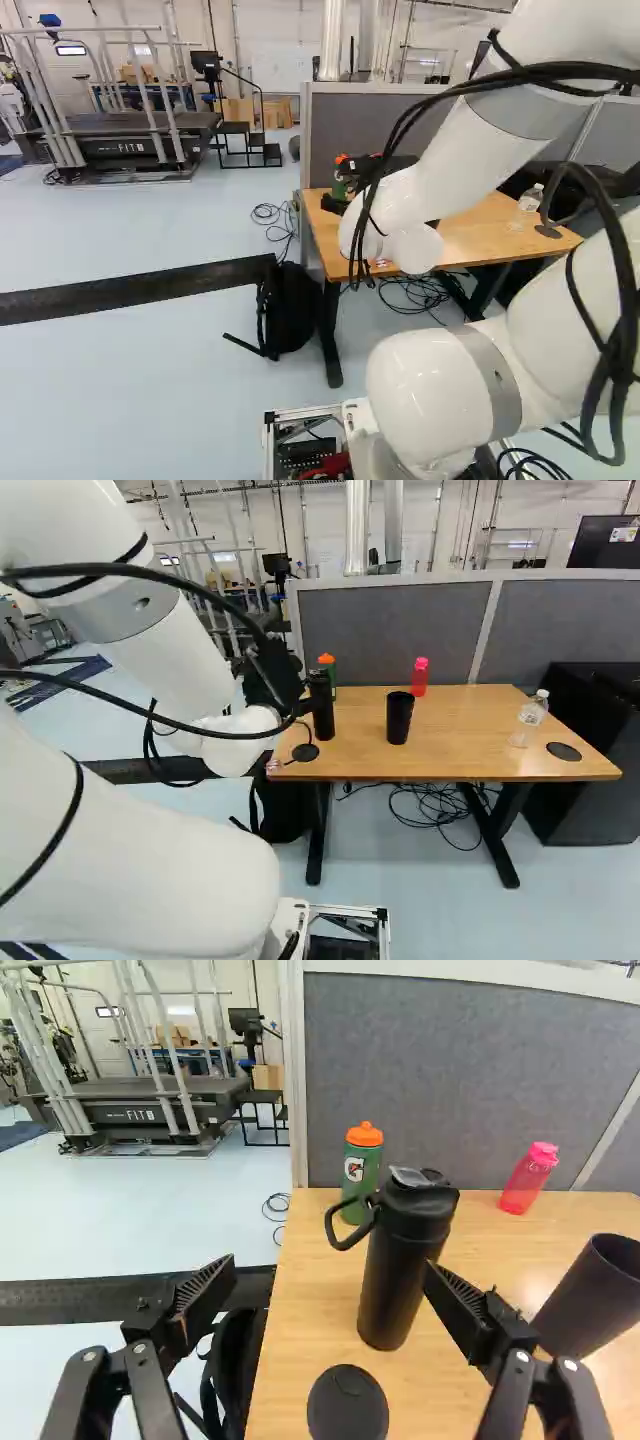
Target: Pick up the green bottle from the table
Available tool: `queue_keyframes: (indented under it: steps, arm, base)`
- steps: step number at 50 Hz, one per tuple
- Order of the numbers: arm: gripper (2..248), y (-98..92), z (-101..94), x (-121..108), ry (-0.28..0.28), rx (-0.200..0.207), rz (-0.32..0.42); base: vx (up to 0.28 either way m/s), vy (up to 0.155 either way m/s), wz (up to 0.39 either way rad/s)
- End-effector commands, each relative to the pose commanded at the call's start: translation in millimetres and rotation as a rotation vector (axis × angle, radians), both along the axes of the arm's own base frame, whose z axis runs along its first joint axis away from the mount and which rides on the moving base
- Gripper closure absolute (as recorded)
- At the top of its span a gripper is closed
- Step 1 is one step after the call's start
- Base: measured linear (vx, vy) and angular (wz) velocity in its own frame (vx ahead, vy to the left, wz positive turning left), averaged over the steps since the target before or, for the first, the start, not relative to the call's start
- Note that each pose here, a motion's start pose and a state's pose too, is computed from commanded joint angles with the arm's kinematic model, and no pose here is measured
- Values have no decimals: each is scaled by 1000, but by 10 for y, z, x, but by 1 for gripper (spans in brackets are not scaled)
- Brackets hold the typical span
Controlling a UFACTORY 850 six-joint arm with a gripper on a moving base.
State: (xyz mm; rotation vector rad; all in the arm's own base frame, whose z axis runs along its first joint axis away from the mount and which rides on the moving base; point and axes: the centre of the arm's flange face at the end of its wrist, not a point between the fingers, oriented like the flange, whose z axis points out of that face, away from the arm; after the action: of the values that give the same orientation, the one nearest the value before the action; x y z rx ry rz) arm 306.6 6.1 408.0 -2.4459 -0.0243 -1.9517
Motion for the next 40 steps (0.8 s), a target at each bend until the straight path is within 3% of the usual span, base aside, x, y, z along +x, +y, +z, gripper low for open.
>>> queue_keyframes:
  steps: [11,40]
  arm:
    - [2,3,120,143,-24,0,0]
    - [2,6,401,208,-100,2,1]
  base:
    - [0,0,0]
    - [0,0,0]
